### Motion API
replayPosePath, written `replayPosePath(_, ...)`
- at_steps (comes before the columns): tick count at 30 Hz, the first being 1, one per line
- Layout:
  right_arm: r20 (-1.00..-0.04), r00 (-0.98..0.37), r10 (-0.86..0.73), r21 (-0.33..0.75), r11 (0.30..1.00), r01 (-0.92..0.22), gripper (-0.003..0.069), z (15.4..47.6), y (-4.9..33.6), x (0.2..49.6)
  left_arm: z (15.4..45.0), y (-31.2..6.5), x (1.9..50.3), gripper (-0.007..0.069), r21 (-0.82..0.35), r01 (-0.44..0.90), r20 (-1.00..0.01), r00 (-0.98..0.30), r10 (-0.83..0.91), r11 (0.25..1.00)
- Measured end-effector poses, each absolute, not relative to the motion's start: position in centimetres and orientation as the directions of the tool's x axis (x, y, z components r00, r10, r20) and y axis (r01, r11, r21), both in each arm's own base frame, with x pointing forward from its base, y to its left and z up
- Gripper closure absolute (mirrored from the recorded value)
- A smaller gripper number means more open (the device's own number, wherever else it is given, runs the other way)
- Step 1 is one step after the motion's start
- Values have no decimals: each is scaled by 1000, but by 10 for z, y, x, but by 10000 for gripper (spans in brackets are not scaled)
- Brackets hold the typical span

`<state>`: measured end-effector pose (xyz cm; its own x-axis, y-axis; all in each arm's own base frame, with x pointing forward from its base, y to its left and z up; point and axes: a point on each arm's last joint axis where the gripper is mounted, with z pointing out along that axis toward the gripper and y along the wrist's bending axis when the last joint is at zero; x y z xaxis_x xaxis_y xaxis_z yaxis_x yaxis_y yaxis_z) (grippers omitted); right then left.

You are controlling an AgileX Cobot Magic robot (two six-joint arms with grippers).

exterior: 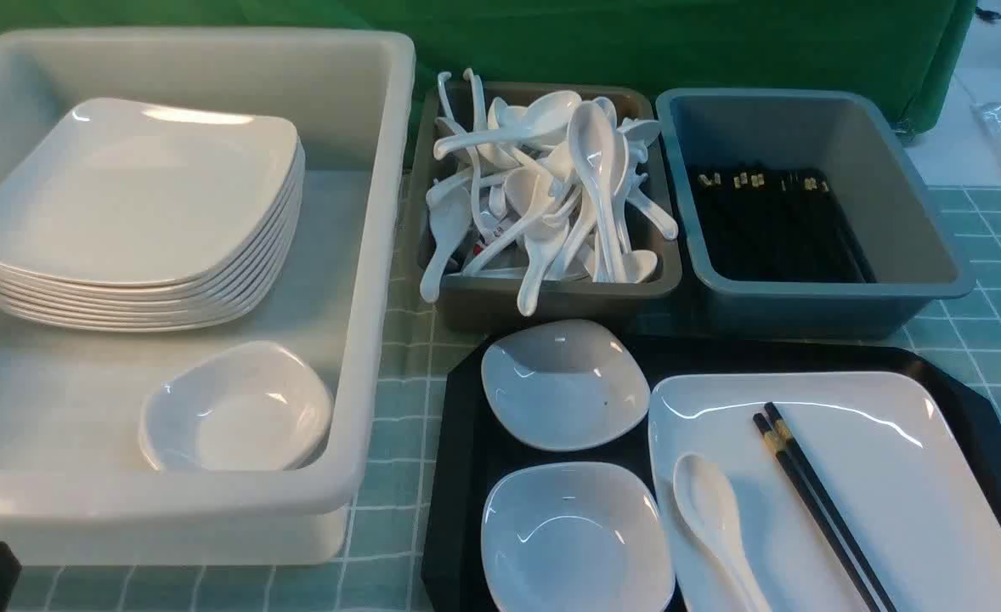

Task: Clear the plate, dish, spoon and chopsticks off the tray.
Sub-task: Use the right arm to grab a pair of chopsticks from the plate

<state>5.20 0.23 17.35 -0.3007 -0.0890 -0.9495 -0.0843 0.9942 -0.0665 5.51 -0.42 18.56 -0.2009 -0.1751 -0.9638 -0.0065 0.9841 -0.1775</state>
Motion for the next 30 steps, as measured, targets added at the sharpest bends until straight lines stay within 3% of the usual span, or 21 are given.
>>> replayPosePath(21,-950,-301,-89,-67,994,-84,418,174,2,52,187,-4,55,608,-179,-8,-967,-184,-177,984)
replayPosePath(24,-950,-301,-89,-67,994,-84,418,174,2,52,194,-4,56,608,-344,-7,-933,-108,-343,939)
replayPosePath(27,-950,-301,-89,-67,994,-84,418,174,2,52,203,-2,57,608,-560,5,-829,-13,-560,829)
replayPosePath(30,-950,-301,-89,-67,994,-84,418,174,2,52,210,2,57,608,-679,21,-731,74,-679,733)
